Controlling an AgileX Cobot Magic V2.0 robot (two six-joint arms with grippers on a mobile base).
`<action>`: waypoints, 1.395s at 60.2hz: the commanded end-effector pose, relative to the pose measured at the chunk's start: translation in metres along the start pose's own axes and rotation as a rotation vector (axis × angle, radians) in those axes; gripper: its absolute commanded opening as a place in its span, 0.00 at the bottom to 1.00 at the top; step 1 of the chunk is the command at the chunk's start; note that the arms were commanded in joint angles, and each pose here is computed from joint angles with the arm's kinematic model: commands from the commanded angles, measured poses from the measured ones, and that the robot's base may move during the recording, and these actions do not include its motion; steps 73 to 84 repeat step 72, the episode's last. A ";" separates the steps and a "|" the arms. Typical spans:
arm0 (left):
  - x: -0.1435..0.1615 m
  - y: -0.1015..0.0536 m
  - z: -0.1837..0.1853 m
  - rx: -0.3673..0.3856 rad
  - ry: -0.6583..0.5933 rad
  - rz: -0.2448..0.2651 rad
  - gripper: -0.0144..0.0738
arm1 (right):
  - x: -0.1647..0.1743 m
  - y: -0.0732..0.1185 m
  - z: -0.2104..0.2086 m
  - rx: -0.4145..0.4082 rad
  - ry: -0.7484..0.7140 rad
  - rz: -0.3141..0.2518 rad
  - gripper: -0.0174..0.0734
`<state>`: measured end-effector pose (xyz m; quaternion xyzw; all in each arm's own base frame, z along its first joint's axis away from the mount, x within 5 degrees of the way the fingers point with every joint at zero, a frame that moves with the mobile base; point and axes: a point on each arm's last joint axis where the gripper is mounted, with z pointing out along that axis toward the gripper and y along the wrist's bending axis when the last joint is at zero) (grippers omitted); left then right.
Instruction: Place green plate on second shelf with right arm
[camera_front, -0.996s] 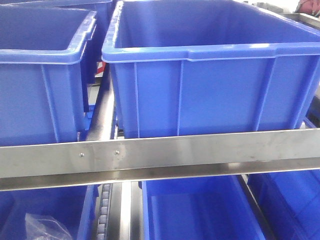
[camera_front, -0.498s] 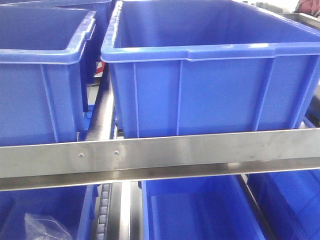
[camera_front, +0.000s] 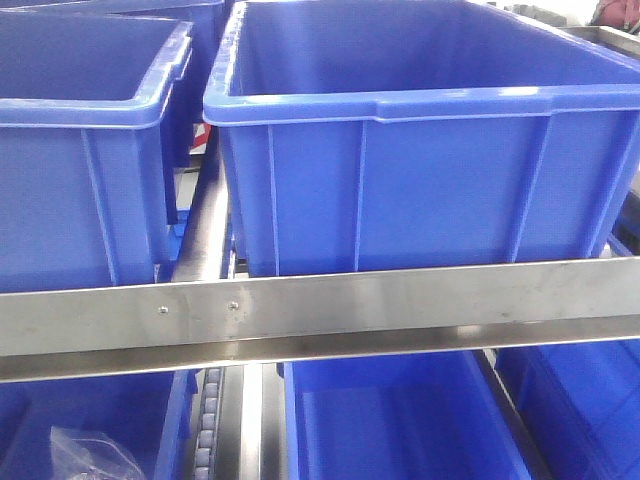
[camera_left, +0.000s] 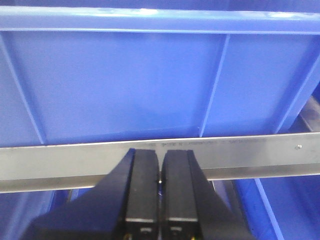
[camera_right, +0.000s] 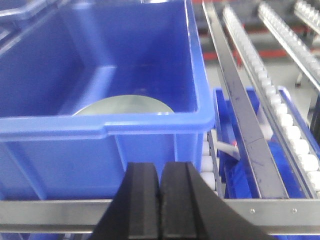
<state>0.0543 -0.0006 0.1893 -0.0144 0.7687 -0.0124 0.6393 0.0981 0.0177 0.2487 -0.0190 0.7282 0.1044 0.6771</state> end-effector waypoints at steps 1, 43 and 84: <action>0.005 0.000 0.002 -0.001 -0.061 -0.002 0.30 | 0.002 0.000 -0.010 -0.018 -0.124 -0.025 0.25; 0.005 0.000 0.002 -0.001 -0.061 -0.002 0.30 | 0.048 -0.009 -0.042 0.033 -0.100 -0.026 0.25; 0.005 0.000 0.002 -0.001 -0.061 -0.002 0.30 | 0.048 -0.009 -0.042 0.033 -0.100 -0.026 0.25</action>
